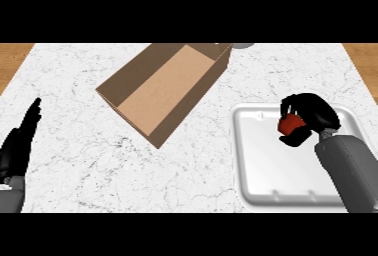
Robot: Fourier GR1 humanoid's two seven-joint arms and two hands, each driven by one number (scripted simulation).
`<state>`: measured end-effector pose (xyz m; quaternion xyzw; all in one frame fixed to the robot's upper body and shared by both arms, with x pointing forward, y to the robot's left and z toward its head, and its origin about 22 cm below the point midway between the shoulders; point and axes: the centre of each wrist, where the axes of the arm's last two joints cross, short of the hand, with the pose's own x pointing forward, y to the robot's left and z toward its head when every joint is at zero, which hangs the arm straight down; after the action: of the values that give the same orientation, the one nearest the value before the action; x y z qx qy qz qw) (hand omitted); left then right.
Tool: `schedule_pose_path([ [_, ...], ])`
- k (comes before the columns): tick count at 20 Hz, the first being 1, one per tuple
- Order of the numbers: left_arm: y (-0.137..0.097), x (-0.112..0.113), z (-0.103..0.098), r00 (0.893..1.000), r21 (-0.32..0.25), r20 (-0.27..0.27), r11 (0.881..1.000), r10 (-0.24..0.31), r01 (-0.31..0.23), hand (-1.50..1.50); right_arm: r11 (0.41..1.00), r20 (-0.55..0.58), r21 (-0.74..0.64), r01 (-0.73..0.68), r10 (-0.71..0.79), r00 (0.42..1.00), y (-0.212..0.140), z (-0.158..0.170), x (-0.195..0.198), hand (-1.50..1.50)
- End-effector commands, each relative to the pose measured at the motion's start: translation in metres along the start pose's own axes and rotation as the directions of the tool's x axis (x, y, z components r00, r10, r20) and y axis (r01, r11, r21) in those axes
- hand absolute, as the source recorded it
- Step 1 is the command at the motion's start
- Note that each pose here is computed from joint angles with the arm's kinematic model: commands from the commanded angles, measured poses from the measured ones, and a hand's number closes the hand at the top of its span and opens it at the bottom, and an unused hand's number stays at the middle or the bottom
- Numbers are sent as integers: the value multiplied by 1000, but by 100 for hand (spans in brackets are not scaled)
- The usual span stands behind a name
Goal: Pick the bell pepper from the tray and place it in the cardboard box
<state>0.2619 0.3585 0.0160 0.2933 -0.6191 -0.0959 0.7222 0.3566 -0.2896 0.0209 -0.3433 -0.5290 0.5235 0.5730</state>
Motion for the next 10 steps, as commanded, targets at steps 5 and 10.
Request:
schedule_pose_path([
  [5, -8, 4, 0, 1000, -7, -8, 1000, 0, 0, 0, 981, 69, -171, -87, 100, 993, -47, -32, 39, 150],
  [10, 3, 9, -10, 1000, -1, -7, 1000, 11, -11, 0, 931, 169, -365, -10, 77, 983, -106, -30, 45, 150],
])
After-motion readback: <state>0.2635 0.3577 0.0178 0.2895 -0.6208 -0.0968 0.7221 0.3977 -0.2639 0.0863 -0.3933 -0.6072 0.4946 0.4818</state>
